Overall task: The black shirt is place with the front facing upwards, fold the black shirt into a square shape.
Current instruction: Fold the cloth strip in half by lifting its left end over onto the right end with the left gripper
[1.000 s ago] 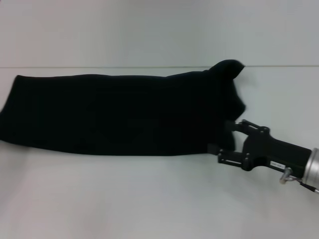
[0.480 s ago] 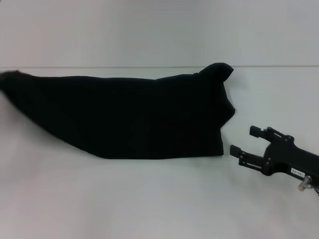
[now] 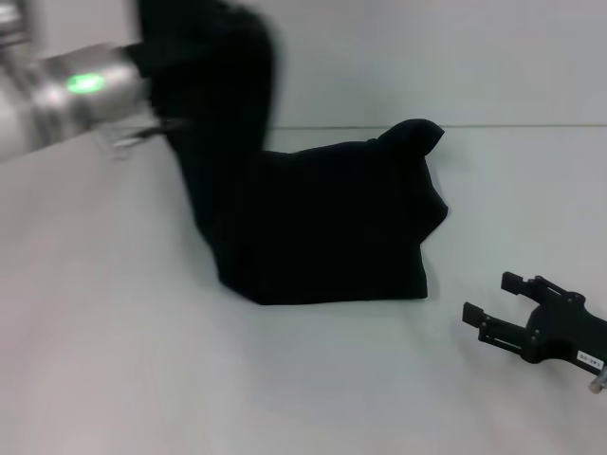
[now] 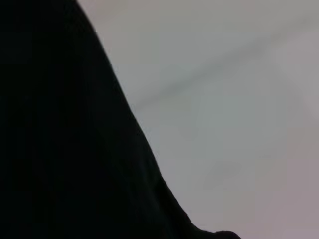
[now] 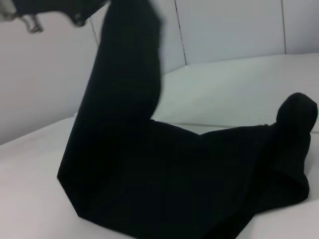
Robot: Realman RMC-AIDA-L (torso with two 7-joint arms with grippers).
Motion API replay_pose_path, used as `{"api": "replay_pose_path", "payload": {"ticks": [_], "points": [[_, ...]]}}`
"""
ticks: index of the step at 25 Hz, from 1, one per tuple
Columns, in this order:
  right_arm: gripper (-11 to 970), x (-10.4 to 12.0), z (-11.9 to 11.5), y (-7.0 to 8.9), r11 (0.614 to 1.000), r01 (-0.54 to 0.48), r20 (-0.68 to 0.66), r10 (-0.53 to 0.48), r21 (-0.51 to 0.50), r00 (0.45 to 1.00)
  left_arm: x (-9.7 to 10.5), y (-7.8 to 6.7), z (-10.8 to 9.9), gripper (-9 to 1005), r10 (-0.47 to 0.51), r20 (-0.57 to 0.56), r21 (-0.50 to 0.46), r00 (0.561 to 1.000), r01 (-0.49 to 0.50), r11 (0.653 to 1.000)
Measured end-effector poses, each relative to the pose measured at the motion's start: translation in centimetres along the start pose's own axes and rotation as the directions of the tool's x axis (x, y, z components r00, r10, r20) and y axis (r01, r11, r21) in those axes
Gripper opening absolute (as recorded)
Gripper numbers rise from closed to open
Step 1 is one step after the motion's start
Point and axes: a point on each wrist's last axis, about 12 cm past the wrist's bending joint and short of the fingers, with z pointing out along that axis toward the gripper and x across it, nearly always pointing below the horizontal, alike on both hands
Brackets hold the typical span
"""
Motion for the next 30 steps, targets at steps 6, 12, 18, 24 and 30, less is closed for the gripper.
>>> {"api": "replay_pose_path", "payload": {"ticks": [6, 12, 18, 24, 30], "points": [[904, 0.1, -0.1, 0.0, 1.0, -0.026, -0.005, 0.026, -0.001, 1.0, 6.0, -2.6, 6.5, 39, 0.077, -0.19, 0.042, 0.979, -0.07, 0.997], [904, 0.1, 0.4, 0.1, 1.0, -0.026, -0.009, 0.026, 0.004, 1.0, 12.4, -0.1, 7.5, 40, 0.014, -0.256, -0.004, 0.967, -0.015, 1.0], [901, -0.5, 2.6, -0.5, 0.997, -0.039, -0.032, 0.042, 0.069, 0.999, 13.5, 0.5, 7.2, 40, 0.013, -0.25, -0.003, 0.968, -0.014, 1.0], [899, -2.4, 5.4, -1.6, 0.986, -0.063, -0.016, 0.066, 0.153, 0.998, 13.5, 0.3, 7.1, 39, 0.016, -0.257, 0.01, 0.966, -0.014, 1.0], [900, -4.9, 8.5, -2.5, 0.972, -0.05, -0.032, 0.059, 0.231, 0.998, 13.7, 0.3, 6.9, 40, 0.012, -0.266, 0.024, 0.964, -0.006, 1.0]]}}
